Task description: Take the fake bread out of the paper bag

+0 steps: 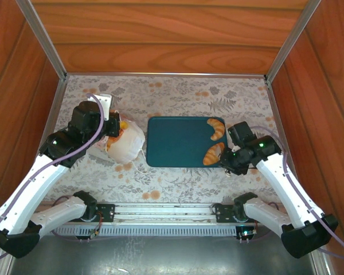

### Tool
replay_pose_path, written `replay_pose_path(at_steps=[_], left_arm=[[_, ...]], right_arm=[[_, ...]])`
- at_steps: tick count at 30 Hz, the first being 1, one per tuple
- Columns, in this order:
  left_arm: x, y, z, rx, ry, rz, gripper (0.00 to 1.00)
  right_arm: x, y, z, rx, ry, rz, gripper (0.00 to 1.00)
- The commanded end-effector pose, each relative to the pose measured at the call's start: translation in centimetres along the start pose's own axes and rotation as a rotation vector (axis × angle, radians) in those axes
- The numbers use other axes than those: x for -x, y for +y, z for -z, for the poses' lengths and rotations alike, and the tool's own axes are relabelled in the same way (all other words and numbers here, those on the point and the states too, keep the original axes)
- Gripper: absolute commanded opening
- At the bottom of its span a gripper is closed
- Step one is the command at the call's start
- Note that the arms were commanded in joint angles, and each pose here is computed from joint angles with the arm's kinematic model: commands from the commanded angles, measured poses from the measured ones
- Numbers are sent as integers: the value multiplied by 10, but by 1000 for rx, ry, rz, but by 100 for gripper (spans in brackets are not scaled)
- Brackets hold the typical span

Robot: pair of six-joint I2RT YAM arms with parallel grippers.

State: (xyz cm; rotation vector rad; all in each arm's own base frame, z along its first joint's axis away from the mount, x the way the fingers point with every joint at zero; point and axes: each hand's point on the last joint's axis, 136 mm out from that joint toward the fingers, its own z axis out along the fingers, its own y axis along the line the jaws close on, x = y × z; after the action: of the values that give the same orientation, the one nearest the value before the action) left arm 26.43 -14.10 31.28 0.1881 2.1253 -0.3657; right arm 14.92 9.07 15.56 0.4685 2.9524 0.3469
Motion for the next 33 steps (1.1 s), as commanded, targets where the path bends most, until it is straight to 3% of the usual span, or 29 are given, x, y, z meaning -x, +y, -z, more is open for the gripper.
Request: replay_pose_path(at_steps=[1,6,10,14,23,33], left_arm=[[20,-5,7,-27,-66,22,0],[20,-3,11,-21,-78,22,0],[20,-2,10,-18,-78,22,0],[22,-4,11,-27,-81,29,0],[23,-2,14,-19,-90,24,0],[23,-2,16,-19,-96,29,0]], right_arm=[[6,-5,9,-30,-33,20,40],[9,26,24,110,-36,114,39],[-1,64,34,309,27,156,37],[-15,83,24,412,132,167,37],[-29,41,-14,148,260,175,38],[-19,21,-19,21,217,171,38]])
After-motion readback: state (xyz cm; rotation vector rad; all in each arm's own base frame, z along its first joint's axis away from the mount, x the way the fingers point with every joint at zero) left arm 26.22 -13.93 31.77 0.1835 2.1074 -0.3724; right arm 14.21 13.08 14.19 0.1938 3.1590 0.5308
